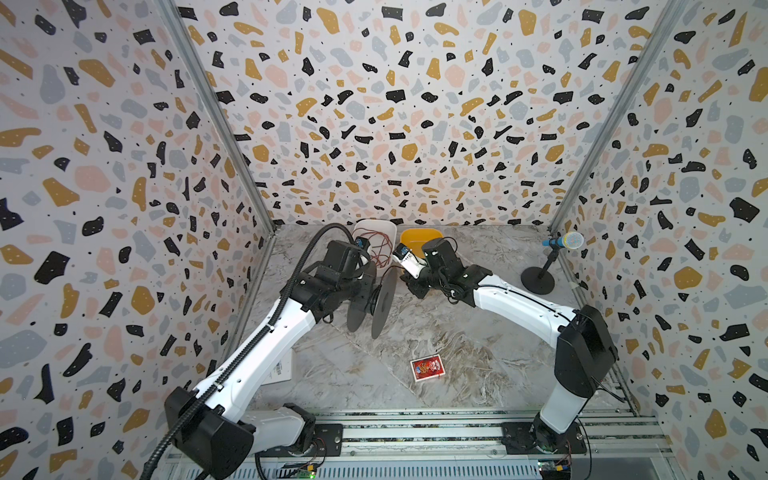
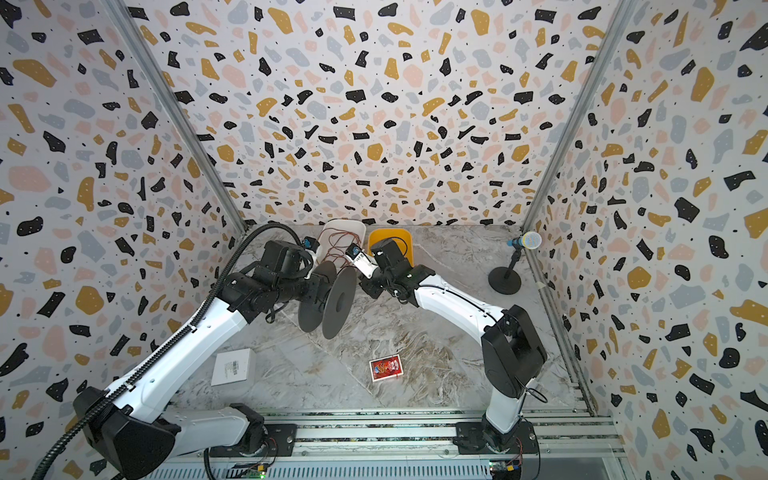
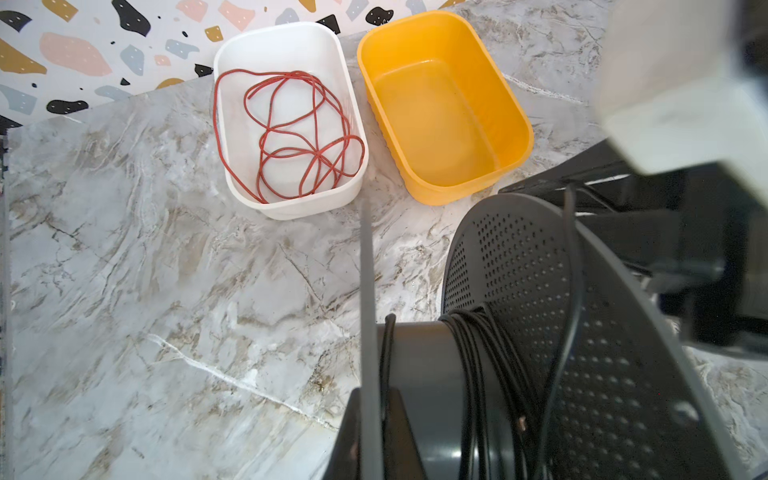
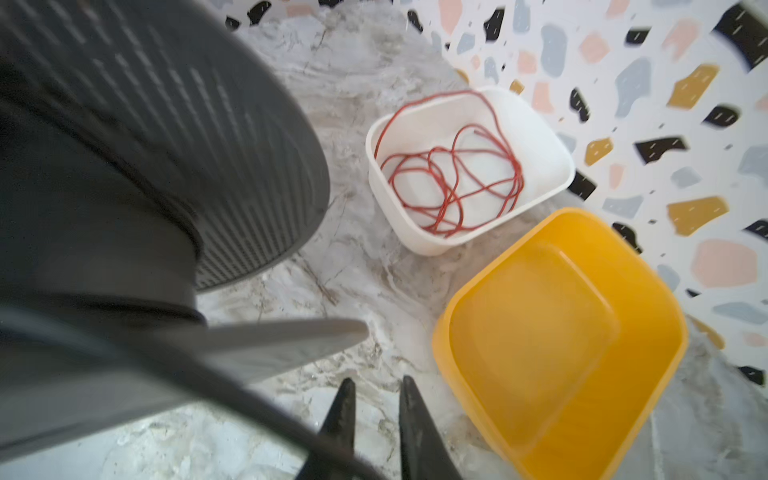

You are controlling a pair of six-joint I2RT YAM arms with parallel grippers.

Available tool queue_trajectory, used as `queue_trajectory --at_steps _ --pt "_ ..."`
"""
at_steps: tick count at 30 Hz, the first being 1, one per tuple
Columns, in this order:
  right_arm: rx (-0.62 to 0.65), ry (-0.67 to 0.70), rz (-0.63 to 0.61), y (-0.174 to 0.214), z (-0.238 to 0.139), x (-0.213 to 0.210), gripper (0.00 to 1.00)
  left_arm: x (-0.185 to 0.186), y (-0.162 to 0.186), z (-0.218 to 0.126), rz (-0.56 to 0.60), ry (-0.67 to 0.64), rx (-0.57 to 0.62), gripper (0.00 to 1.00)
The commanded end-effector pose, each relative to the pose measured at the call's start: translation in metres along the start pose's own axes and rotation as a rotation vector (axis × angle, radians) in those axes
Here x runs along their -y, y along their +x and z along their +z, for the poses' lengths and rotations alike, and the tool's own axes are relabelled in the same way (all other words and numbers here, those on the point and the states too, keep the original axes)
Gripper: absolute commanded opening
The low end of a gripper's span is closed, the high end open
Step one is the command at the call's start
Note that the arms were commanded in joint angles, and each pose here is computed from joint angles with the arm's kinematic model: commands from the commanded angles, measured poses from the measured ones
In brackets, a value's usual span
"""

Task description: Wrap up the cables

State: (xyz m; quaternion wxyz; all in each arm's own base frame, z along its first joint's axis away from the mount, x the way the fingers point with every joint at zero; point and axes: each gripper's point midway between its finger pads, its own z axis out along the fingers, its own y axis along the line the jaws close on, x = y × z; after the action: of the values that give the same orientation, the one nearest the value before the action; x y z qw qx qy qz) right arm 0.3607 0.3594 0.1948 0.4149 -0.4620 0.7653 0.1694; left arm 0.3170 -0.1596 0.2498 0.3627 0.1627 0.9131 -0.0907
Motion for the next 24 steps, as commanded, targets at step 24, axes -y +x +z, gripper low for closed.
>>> queue_trajectory --at_steps 24 --pt "0.381 -0.277 0.186 -0.038 -0.069 0.000 0.62 0.025 -0.021 0.000 0.012 0.130 0.021 0.00"
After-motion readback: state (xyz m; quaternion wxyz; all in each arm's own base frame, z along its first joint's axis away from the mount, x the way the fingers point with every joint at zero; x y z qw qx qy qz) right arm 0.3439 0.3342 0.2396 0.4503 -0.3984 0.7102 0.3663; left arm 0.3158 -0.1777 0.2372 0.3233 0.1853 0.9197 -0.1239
